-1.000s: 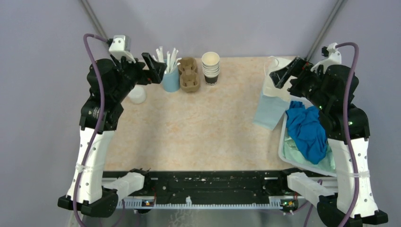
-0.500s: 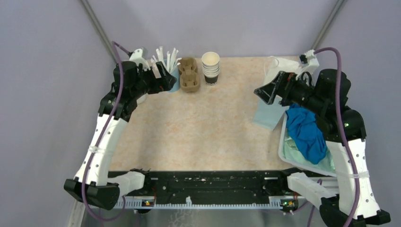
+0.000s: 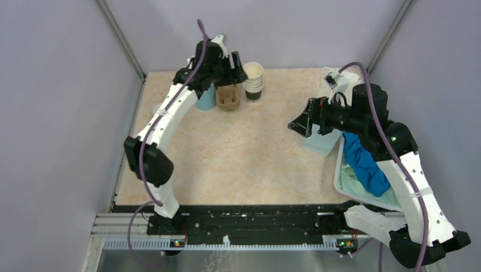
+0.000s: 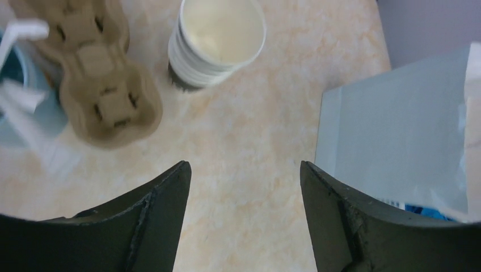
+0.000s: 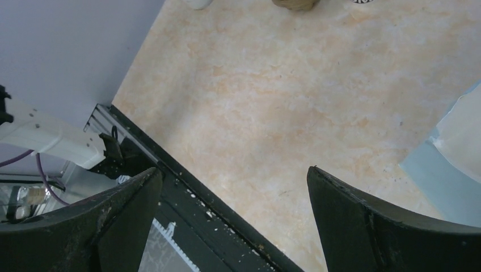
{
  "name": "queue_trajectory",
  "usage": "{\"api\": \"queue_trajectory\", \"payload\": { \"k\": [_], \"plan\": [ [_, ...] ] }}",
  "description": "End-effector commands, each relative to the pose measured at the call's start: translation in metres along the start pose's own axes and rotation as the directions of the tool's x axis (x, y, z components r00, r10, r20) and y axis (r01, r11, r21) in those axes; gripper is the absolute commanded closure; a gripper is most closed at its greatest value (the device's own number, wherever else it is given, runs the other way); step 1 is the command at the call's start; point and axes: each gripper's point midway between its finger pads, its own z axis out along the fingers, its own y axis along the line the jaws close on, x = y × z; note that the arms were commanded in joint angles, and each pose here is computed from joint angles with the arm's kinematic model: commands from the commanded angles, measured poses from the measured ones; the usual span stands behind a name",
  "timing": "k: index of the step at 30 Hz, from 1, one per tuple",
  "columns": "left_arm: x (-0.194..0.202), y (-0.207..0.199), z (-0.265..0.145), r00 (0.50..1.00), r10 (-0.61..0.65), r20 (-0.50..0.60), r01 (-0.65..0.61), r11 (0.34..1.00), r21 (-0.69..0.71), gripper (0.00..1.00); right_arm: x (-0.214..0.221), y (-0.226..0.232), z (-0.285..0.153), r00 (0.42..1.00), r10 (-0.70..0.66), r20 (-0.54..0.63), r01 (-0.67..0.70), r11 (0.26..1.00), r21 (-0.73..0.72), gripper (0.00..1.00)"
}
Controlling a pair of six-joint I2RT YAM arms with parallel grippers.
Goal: Pack the takeout coffee
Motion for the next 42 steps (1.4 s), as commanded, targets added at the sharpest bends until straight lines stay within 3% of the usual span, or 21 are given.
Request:
{"api": "queue_trajectory", "payload": {
  "k": [1,6,10,16,24,32,39,42],
  "plan": [
    [-0.052,-0.009,0.036,0.992,0.028,0.123,-0.017,0.996,-0.089,0.25,-0.009,0.006,0.002,1.000,0.002,0.028,-0.001,1.000,-0.018,0.01],
    [-0.076,0.008,0.081,0.979,0.041,0.198,0.000,0.980,-0.200,0.32,-0.012,0.002,0.004,0.999,0.006,0.041,-0.006,1.000,0.004,0.01],
    [-0.081,0.012,0.097,0.968,0.024,0.249,0.028,0.978,-0.205,0.32,-0.010,-0.004,0.008,0.999,0.002,0.039,-0.003,1.000,0.022,0.01],
    [-0.066,0.021,0.125,0.975,0.011,0.224,0.036,0.978,-0.206,0.40,-0.008,-0.012,0.009,0.999,-0.020,0.031,0.019,0.998,0.057,0.01],
    [-0.058,0.029,0.141,0.976,0.026,0.214,0.023,0.974,-0.225,0.48,-0.006,-0.017,0.009,0.999,-0.028,0.029,0.026,0.997,0.079,0.01],
    [-0.054,0.031,0.150,0.978,0.035,0.203,0.012,0.974,-0.225,0.67,-0.006,-0.018,0.011,0.999,-0.028,0.030,0.025,0.997,0.079,0.01],
    [-0.056,0.030,0.153,0.977,0.047,0.209,0.002,0.973,-0.229,0.71,-0.004,-0.019,0.012,0.999,-0.029,0.026,0.027,0.997,0.079,0.01],
    [-0.059,0.028,0.152,0.974,0.056,0.218,-0.004,0.973,-0.232,0.81,-0.004,-0.019,0.013,0.999,-0.030,0.024,0.028,0.996,0.080,0.01]
  ]
}}
